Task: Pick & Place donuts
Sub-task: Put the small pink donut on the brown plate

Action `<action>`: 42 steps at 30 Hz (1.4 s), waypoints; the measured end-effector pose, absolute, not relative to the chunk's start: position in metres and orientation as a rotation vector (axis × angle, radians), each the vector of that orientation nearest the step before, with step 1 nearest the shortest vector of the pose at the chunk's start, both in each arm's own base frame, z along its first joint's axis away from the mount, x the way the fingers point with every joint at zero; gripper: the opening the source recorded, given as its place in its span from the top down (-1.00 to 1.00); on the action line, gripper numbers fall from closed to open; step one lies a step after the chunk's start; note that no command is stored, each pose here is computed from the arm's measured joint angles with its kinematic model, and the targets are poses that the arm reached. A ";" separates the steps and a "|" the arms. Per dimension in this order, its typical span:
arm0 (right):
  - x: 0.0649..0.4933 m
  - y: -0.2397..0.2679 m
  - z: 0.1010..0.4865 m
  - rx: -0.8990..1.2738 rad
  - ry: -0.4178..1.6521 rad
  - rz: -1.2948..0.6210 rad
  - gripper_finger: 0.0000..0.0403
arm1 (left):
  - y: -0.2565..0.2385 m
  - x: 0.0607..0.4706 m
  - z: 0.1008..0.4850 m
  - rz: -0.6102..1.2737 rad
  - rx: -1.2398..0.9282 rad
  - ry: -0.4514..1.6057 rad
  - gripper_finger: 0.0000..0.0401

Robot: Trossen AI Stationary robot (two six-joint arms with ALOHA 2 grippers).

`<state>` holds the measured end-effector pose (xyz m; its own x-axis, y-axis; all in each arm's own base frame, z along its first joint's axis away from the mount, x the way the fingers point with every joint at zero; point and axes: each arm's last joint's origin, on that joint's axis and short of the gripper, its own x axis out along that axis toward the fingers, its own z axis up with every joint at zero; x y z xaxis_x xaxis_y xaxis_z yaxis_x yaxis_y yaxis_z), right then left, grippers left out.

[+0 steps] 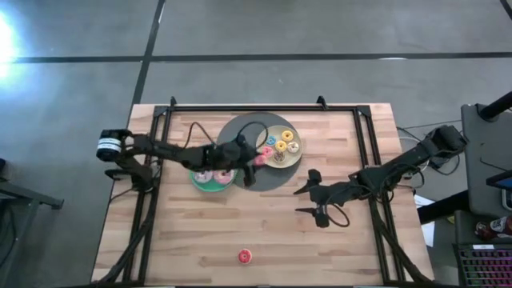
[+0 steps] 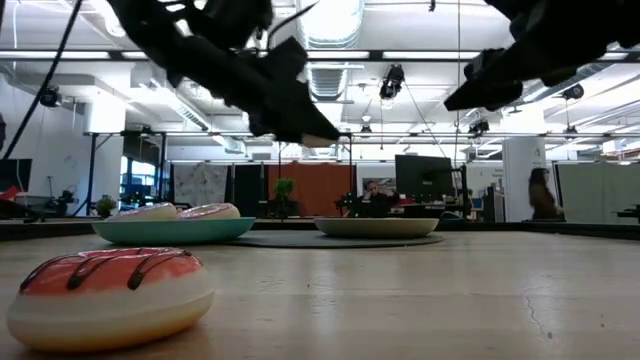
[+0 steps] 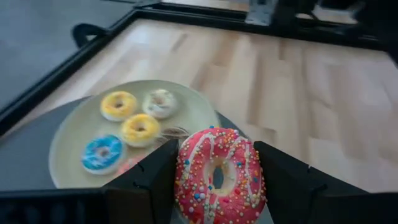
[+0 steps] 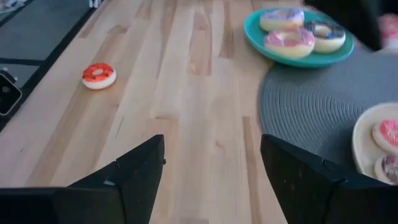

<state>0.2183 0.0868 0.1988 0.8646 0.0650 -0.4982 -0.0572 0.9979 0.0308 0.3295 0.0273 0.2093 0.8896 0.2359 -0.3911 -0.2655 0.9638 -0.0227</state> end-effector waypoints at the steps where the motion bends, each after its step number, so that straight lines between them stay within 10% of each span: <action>1: 0.217 0.086 0.197 0.021 0.527 0.062 -0.28 | 0.034 0.331 0.210 0.277 -0.080 0.400 0.11; 24: 0.209 0.085 0.186 0.011 0.543 0.045 -0.23 | 0.145 0.437 0.188 0.419 -0.156 0.564 0.11; 42: 0.208 0.088 0.186 0.014 0.542 0.059 -0.20 | 0.162 0.436 0.189 0.535 -0.319 0.607 0.14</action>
<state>0.2083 0.0884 0.1860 0.8550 0.0600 -0.5151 -0.0524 0.9982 0.0294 0.4357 0.1617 0.1887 0.6925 0.3791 -0.6138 -0.5610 0.8179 -0.1279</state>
